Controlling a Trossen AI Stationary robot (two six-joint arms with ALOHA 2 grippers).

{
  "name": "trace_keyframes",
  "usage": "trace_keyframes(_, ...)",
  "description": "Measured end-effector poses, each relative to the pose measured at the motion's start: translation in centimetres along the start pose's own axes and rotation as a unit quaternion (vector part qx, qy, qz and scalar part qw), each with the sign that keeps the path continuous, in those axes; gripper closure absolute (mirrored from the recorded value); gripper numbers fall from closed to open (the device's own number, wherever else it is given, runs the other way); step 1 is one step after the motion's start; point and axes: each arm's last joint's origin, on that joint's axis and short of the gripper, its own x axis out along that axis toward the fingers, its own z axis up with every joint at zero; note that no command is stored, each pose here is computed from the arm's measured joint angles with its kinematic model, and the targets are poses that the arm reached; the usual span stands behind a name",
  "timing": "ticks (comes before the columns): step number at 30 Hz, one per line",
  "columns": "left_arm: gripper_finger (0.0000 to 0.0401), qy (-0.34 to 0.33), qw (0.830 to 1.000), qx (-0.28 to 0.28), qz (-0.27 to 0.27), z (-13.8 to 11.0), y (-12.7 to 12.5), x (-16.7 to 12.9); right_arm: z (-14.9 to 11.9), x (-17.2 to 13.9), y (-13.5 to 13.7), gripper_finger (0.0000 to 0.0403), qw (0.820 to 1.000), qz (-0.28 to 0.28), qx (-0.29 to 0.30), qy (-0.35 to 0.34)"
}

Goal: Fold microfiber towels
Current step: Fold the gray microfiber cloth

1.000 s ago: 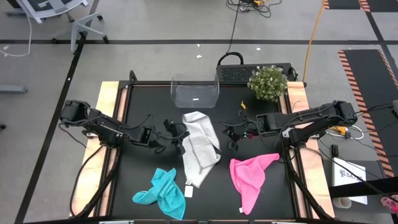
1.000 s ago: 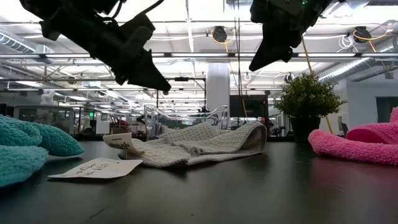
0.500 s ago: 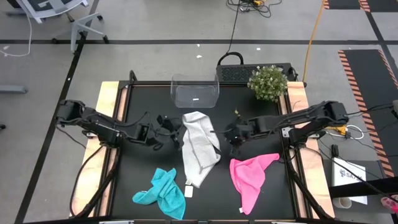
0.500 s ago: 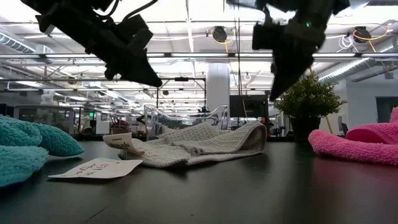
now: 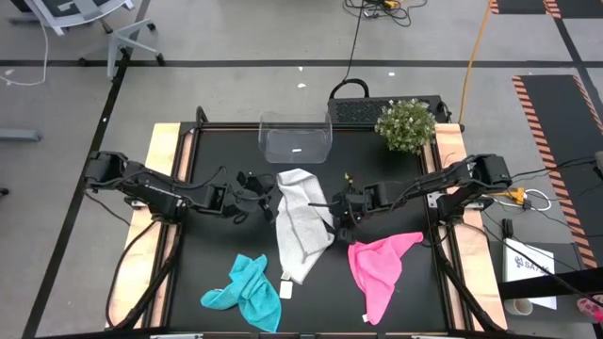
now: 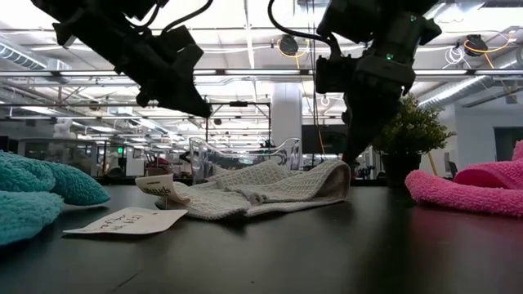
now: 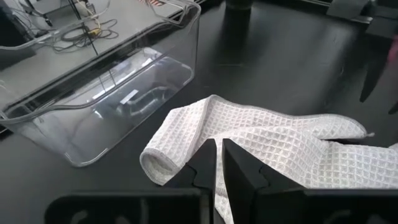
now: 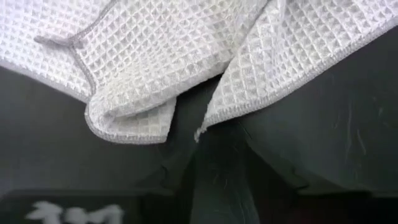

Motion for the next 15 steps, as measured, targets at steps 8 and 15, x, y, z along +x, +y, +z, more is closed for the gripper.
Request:
trace_keyframes(8,0.0370,0.000,1.000,-0.004,0.000,0.0,0.0,0.0,-0.3,1.4,-0.7,0.0228,0.998,0.004,0.060,-0.018)
trace_keyframes(15,0.0370,0.001,1.000,-0.003,0.000,0.0,0.0,0.0,-0.9,2.2,-1.4,0.0229,0.993,0.029,0.101,-0.046)
